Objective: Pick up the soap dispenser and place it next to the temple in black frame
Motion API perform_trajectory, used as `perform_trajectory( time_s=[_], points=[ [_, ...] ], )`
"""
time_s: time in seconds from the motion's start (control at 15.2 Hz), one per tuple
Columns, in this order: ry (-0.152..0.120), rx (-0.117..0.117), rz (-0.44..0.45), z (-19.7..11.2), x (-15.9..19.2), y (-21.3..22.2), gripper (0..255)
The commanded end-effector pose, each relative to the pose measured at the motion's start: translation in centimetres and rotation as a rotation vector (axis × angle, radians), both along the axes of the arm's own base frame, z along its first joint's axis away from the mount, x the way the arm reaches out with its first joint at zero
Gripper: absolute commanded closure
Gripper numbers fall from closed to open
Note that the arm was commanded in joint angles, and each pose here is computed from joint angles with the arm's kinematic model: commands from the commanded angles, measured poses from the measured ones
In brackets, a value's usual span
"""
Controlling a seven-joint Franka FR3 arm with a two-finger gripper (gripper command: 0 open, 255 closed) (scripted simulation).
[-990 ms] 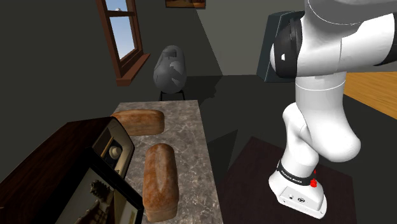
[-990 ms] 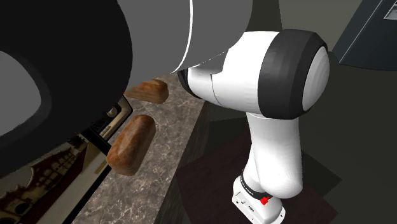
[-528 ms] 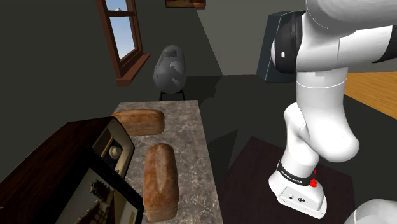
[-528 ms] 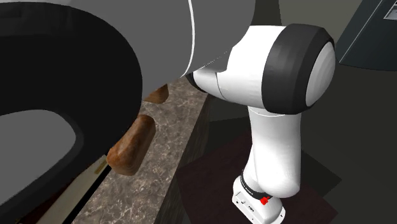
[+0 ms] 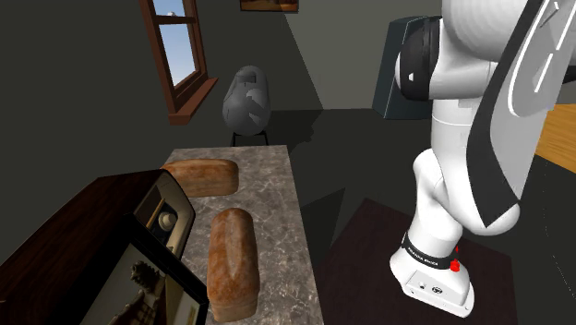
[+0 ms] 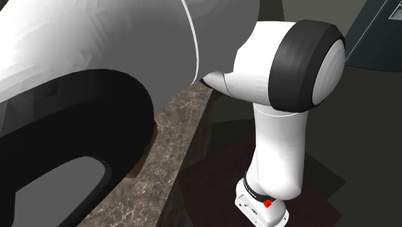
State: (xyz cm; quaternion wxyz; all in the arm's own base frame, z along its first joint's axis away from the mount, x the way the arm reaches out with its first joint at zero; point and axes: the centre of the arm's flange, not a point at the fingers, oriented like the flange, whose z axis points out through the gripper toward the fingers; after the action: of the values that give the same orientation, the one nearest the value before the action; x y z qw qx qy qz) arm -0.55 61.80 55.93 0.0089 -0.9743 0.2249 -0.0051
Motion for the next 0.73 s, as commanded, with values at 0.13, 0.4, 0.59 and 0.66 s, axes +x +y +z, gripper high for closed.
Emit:
perform_trajectory(
  time_s=[0.13, 0.4, 0.59, 0.66],
  points=[
    [0.0, 0.001, 0.0, -2.1, 0.0, 0.0, 255],
    [0.0, 0.001, 0.0, -4.2, 0.0, 0.0, 255],
    [0.0, 0.001, 0.0, -5.8, 0.0, 0.0, 255],
    [0.0, 0.001, 0.0, -6.3, 0.0, 0.0, 255]
  ],
)
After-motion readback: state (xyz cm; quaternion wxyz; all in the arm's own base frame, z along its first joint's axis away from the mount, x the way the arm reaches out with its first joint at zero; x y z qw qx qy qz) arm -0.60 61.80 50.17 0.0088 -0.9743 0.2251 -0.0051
